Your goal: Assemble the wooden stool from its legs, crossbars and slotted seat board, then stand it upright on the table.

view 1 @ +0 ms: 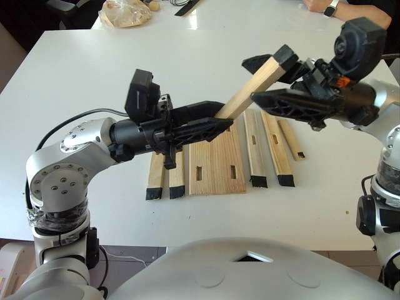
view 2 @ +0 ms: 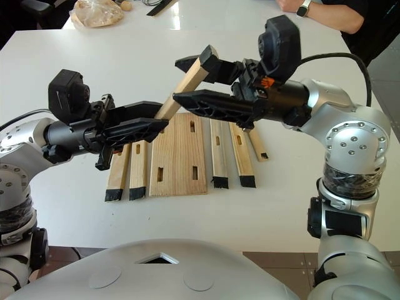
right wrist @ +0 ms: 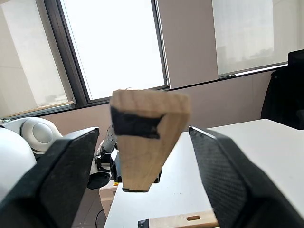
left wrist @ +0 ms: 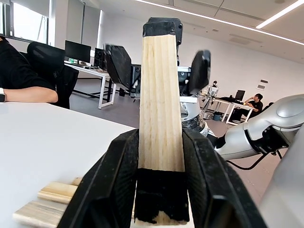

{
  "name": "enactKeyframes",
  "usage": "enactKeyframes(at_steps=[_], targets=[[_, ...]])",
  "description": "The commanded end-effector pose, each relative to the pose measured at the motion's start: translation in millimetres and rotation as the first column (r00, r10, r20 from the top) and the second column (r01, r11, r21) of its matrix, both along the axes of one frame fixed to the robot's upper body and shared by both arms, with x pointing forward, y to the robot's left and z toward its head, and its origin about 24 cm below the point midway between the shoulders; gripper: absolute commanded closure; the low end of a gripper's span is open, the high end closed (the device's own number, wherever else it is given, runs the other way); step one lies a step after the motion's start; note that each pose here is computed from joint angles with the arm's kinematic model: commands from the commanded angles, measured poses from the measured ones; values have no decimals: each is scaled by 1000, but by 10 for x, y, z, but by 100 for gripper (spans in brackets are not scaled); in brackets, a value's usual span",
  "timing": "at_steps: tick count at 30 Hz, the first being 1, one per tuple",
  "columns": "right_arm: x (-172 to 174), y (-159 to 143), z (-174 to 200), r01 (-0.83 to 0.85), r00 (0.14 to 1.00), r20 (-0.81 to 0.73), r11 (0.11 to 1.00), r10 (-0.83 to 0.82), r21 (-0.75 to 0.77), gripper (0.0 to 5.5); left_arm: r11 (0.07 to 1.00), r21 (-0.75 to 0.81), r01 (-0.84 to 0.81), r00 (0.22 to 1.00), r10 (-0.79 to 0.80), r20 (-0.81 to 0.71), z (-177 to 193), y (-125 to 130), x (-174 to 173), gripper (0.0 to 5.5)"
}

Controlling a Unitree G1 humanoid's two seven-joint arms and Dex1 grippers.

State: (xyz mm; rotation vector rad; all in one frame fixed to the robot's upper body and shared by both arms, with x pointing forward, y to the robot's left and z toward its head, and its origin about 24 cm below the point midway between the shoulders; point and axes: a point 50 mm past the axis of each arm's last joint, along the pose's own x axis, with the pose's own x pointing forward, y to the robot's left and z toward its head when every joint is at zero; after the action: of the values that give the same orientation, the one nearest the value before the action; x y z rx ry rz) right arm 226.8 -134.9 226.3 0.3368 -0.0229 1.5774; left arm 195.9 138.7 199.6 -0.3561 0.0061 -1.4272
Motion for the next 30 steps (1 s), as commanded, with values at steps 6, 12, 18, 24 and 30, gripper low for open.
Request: enactKeyframes(at_steps=[6, 12, 18, 24, 30], targets=[[-4, -24, -33, 2, 999, 32, 998, 0, -63, 309, 998, 53, -24, 1000, 23, 20, -72, -3, -10, 420], [-13, -46, -57, 5, 999, 50, 995, 0, -100, 394, 997, 78, -25, 1000, 24, 21, -134, 1, -21, 420], [-12, -88, -157, 17, 998, 69, 984, -5, -175, 410, 995, 94, -25, 1000, 23, 18, -168, 22, -11, 420], [-4, -112, -236, 23, 996, 91, 976, -3, -216, 410, 993, 117, -22, 1000, 23, -12, -196, 39, 12, 420], [104, -153, -228, 98, 989, 129, 972, -71, -215, 421, 966, 246, -82, 995, 92, -32, -391, 38, 68, 316]])
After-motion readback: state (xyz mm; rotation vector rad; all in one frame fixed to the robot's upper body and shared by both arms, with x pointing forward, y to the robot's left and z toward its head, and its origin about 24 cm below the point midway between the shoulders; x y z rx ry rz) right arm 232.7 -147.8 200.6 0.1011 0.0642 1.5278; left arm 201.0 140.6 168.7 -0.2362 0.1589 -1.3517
